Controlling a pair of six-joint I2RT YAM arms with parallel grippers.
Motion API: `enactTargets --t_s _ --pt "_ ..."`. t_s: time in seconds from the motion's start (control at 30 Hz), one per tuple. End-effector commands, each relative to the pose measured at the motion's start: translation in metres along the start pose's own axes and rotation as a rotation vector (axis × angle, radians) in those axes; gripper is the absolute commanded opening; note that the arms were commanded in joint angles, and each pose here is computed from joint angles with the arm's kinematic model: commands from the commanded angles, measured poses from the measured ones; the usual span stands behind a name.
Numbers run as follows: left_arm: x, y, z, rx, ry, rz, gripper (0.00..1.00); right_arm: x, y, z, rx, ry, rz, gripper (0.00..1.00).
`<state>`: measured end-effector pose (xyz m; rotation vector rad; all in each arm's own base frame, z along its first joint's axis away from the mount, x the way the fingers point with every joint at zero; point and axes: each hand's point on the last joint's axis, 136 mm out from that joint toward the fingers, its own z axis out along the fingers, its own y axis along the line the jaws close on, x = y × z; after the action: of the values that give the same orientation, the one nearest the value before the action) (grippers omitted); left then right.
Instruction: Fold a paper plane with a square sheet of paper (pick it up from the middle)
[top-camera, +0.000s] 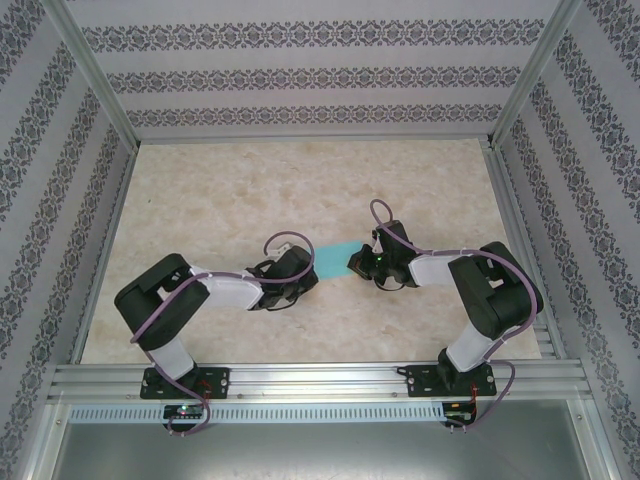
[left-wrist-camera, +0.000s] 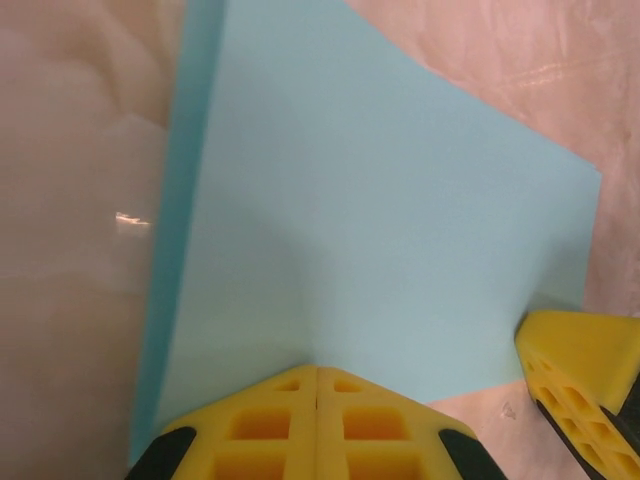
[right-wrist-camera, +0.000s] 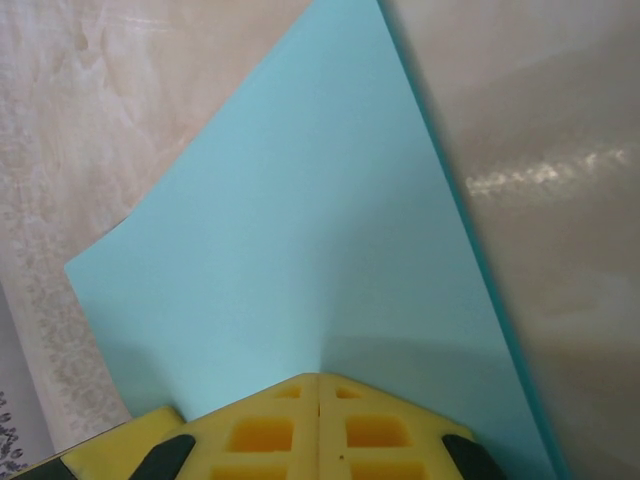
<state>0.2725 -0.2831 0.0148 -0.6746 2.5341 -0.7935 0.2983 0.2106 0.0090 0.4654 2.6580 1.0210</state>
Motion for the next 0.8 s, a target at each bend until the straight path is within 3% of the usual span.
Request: enactTargets --t_s 0.0,0.37,0.63,0.77 --pt "0.002 0.086 -0.009 -0.279 -0.033 -0.016 0.0 0.01 -0.094 -0.005 0.32 -0.015 0.098 0.05" --pt "-0.011 0.102 -0.032 -0.36 -0.067 0.022 0.0 0.006 -0.096 -0.011 0.327 -0.023 0.092 0.06" --pt "-0.046 0.049 -0.049 -0.272 -0.051 0.175 0.06 -0.01 -0.056 -0.017 0.258 -0.015 -0.033 0.08" --pt "-0.07 0.023 -0.064 -0.239 -0.062 0.25 0.17 -0.017 -0.017 -0.025 0.214 -0.022 -0.152 0.12"
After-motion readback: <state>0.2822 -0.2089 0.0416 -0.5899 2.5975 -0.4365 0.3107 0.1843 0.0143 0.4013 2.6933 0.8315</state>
